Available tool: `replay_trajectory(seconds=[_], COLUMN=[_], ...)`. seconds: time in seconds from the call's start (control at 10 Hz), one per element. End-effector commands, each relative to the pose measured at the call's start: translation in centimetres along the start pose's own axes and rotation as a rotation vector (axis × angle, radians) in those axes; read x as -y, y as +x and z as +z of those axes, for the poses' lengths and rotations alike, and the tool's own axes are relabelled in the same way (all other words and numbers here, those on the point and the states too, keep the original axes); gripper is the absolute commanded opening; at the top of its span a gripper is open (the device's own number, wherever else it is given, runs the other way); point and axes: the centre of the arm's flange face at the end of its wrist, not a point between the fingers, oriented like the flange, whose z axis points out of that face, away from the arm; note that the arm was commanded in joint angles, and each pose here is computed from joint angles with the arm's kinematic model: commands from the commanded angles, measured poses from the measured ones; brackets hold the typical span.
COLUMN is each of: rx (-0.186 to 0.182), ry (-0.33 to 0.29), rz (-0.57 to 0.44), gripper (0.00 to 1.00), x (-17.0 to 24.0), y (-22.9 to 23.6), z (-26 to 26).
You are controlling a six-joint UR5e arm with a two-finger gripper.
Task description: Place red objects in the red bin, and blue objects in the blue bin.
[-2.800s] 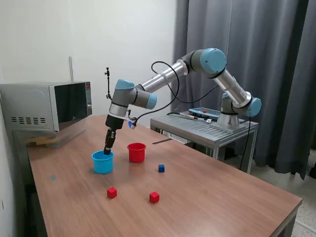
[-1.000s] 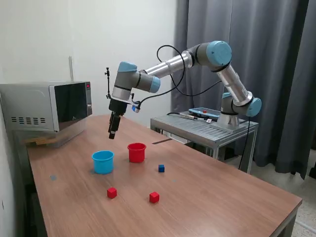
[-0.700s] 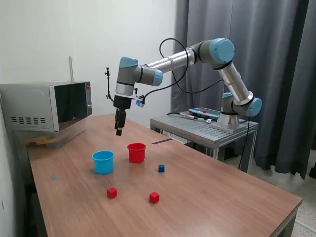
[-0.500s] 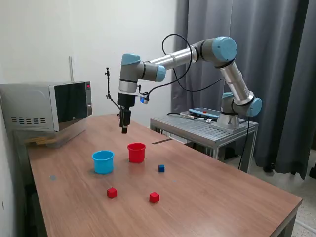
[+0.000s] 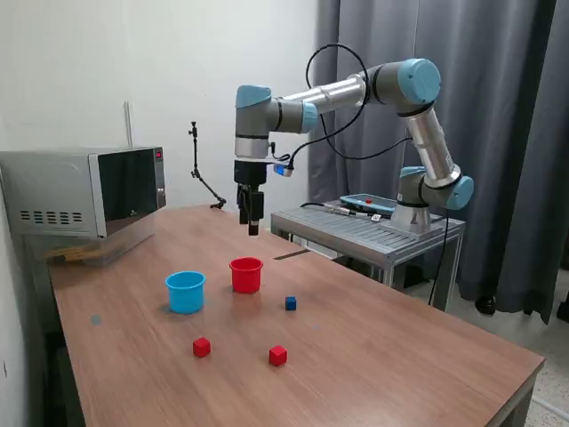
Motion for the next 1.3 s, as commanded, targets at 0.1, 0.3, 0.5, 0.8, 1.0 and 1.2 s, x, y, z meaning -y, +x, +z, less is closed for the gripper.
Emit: replay_trajectory(seconds=[0.1, 0.3, 0.5, 0.8, 1.0, 1.2], rx=[-0.003, -0.004, -0.004, -0.033, -0.043, -0.071], ry=[0.036, 0.045, 0.054, 0.079, 0.115, 0.153], rz=[-0.009, -0.018, -0.024, -0.03, -0.033, 0.005], gripper=[1.0, 1.0, 1.0, 1.0, 1.0, 1.0], x=[2.7, 3.9, 5.1, 6.1, 7.2, 9.5], y=[1.4, 2.0, 2.3, 3.0, 3.7, 3.9], z=[0.1, -0.1, -0.2, 0.3, 1.8, 3.7])
